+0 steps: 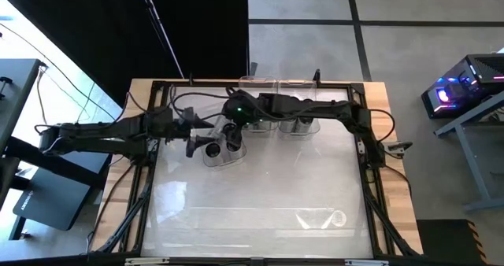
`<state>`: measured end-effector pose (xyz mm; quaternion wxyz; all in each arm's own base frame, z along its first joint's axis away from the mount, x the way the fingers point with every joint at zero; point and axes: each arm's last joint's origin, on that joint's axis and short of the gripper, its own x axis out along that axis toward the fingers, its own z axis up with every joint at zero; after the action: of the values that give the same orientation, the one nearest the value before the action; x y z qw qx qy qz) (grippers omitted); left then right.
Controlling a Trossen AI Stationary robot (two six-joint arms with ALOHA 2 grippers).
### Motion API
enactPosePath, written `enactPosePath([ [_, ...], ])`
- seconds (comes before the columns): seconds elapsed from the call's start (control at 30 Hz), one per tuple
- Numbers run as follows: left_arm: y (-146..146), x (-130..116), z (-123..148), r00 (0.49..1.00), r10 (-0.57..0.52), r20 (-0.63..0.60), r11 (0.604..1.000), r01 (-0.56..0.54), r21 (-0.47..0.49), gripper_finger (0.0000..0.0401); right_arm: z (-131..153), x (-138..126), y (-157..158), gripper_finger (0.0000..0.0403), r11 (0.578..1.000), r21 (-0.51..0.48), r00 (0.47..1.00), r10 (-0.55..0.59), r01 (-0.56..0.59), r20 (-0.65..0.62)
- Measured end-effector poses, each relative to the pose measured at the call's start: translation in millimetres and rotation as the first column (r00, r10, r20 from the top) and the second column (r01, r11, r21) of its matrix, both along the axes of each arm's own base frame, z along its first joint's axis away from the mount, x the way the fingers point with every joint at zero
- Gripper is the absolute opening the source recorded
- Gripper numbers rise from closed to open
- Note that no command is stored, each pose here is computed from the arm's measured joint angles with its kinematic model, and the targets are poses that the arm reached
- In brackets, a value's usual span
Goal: Sort soda cans
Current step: Adjust the white pink soda cans
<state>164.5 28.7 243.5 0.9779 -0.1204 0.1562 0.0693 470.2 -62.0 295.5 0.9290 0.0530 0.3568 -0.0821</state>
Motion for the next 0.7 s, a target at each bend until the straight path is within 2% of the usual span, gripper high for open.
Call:
enactPosePath([
  [0.17,8.5,-2.8,-17.5,0.984,0.083,-0.160,0.996,-0.076,0.049,0.0268,-16.8,6.0,-1.0,0.0336,1.000,0.004,0.999,0.000,0.000,-0.040],
  [0.3,15.2,0.0,-27.9,0.969,0.117,-0.219,0.992,-0.104,0.071,0.0268,-28.5,9.7,-1.8,0.0336,1.000,0.012,0.998,-0.002,0.003,-0.070],
  [0.57,22.0,6.7,-34.5,0.960,0.127,-0.249,0.990,-0.106,0.096,0.0268,-34.8,9.6,-1.9,0.0334,1.000,0.020,0.995,-0.010,0.012,-0.104],
  [0.7,22.0,7.8,-36.0,0.959,0.116,-0.257,0.991,-0.093,0.097,0.0268,-35.1,9.1,-2.1,0.0313,1.000,0.011,0.994,-0.018,0.019,-0.111],
])
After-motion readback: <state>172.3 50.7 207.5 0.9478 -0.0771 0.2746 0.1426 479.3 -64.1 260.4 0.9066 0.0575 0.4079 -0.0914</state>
